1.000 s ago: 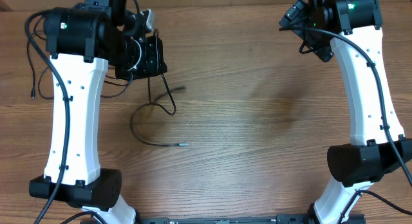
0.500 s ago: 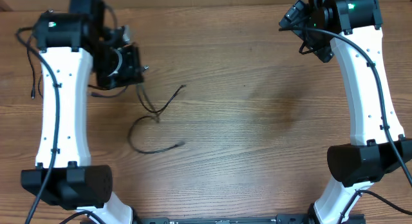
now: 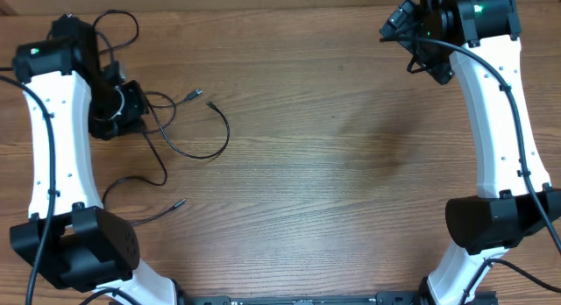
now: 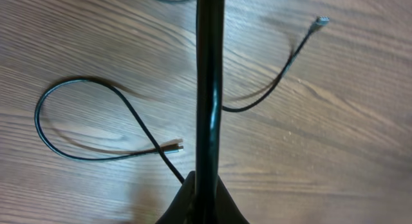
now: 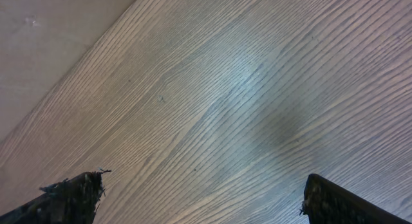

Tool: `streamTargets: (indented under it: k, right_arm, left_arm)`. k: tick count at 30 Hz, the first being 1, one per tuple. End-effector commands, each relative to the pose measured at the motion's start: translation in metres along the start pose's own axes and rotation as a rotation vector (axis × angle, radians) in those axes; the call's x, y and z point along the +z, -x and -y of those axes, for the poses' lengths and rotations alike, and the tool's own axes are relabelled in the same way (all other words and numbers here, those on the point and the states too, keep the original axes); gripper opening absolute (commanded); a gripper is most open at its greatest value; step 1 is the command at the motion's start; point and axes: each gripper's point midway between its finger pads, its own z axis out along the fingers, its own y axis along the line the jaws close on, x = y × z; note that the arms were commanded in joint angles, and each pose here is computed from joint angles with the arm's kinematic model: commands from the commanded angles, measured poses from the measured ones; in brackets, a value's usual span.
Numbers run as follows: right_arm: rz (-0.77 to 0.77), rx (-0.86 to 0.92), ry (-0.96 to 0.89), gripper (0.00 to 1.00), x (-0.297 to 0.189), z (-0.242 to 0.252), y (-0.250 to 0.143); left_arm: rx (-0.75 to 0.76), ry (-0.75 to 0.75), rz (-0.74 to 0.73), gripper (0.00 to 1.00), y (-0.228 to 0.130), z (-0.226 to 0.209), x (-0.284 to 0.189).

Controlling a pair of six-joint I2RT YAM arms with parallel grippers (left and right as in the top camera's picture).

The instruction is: Untangle cables

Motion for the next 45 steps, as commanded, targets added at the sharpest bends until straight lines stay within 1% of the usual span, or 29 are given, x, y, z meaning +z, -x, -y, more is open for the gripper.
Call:
streamTargets:
  k: [1, 11, 15, 20, 25, 31, 36, 39, 45]
  right_arm:
    - [0.009, -0.001, 0.011, 1.0, -0.004, -0.001, 0.002]
    - [0.009, -0.001, 0.011, 1.0, -0.004, -0.001, 0.002]
    - [0.009, -0.001, 0.011, 1.0, -0.004, -0.001, 0.002]
    - [0.01, -0.001, 0.012, 1.0, -0.004, -0.001, 0.002]
    - [0.009, -0.001, 0.011, 1.0, -0.004, 0.0, 0.002]
    - [0.009, -0.001, 0.011, 1.0, -0.004, 0.0, 0.002]
    - [0.01, -0.001, 0.011, 1.0, -0.004, -0.001, 0.002]
    - [0.009, -0.001, 0.01, 1.0, -0.004, 0.0, 0.002]
    - [0.009, -0.001, 0.011, 1.0, -0.004, -0.001, 0.002]
  left_arm:
    - [-0.026, 0.028, 0.02, 0.04, 0.006, -0.02, -0.001]
    - [-0.15, 0.049, 0.057, 0.04, 0.017, -0.066, -0.009]
    - [-0.172, 0.167, 0.074, 0.04, 0.018, -0.093, -0.013]
    - [-0.175, 0.299, 0.117, 0.04, 0.025, -0.116, -0.019]
    - [-0.179, 0.374, 0.162, 0.04, 0.034, -0.128, -0.024]
    - [-0.255, 0.532, 0.188, 0.04, 0.032, -0.154, -0.032]
    - [-0.255, 0.581, 0.169, 0.04, 0.027, -0.162, -0.03]
    - [-0.296, 0.627, 0.174, 0.04, 0.025, -0.17, -0.027]
    - [-0.311, 0.647, 0.155, 0.04, 0.02, -0.177, -0.006]
